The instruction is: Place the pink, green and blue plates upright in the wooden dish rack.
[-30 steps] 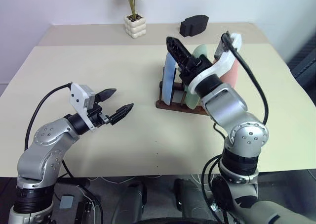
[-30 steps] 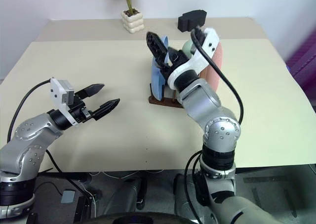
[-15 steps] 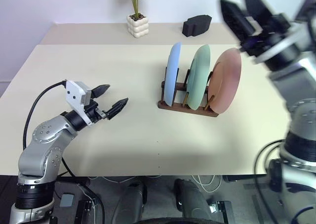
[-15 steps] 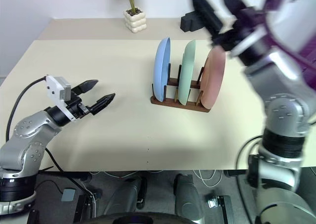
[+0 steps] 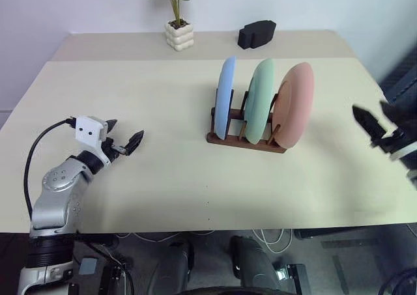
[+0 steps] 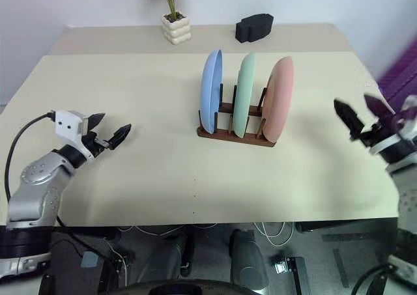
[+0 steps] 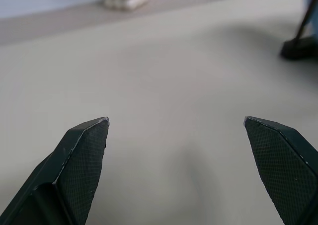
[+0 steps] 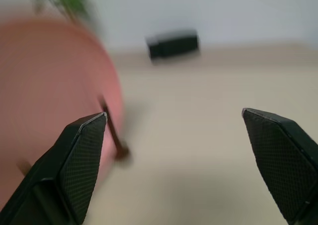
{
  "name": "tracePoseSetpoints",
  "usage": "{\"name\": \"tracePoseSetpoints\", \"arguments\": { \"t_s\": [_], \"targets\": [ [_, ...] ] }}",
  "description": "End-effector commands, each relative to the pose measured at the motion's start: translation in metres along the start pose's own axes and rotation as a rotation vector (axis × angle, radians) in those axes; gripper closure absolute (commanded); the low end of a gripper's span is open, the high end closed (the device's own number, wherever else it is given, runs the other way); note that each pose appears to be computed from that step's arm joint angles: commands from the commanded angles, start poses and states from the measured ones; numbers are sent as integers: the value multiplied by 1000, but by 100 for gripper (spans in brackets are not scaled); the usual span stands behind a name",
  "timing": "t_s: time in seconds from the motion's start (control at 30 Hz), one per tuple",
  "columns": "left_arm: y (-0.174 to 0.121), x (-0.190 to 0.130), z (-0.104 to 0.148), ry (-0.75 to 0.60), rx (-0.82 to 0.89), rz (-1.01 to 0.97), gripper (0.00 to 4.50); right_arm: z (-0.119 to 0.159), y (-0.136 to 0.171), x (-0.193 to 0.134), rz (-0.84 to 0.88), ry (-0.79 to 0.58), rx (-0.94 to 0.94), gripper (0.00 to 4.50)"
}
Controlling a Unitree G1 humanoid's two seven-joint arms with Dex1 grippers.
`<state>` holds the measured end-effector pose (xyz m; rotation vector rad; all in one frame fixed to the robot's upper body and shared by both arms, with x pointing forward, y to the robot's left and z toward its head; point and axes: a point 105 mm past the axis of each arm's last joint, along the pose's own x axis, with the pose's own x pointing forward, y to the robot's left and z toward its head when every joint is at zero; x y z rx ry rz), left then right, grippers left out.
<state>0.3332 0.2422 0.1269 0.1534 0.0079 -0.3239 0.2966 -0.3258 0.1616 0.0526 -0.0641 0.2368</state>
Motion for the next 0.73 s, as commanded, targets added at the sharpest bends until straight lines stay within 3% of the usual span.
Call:
{"name": "tracePoseSetpoints", "arguments": {
  "t_s": [0.03,0.47,0.73],
  "targets": [
    [-3,2,4,-37,37,12,0,-12,0,1,-19,14,-61,6],
    [-2,11,-15,-40,21,167,0,-42,-18,32,-163,12,-158,6],
    [-9,14,-15,-62,-29,201,0,-55,-3,44,-161,2,-142,6]
  ]
}}
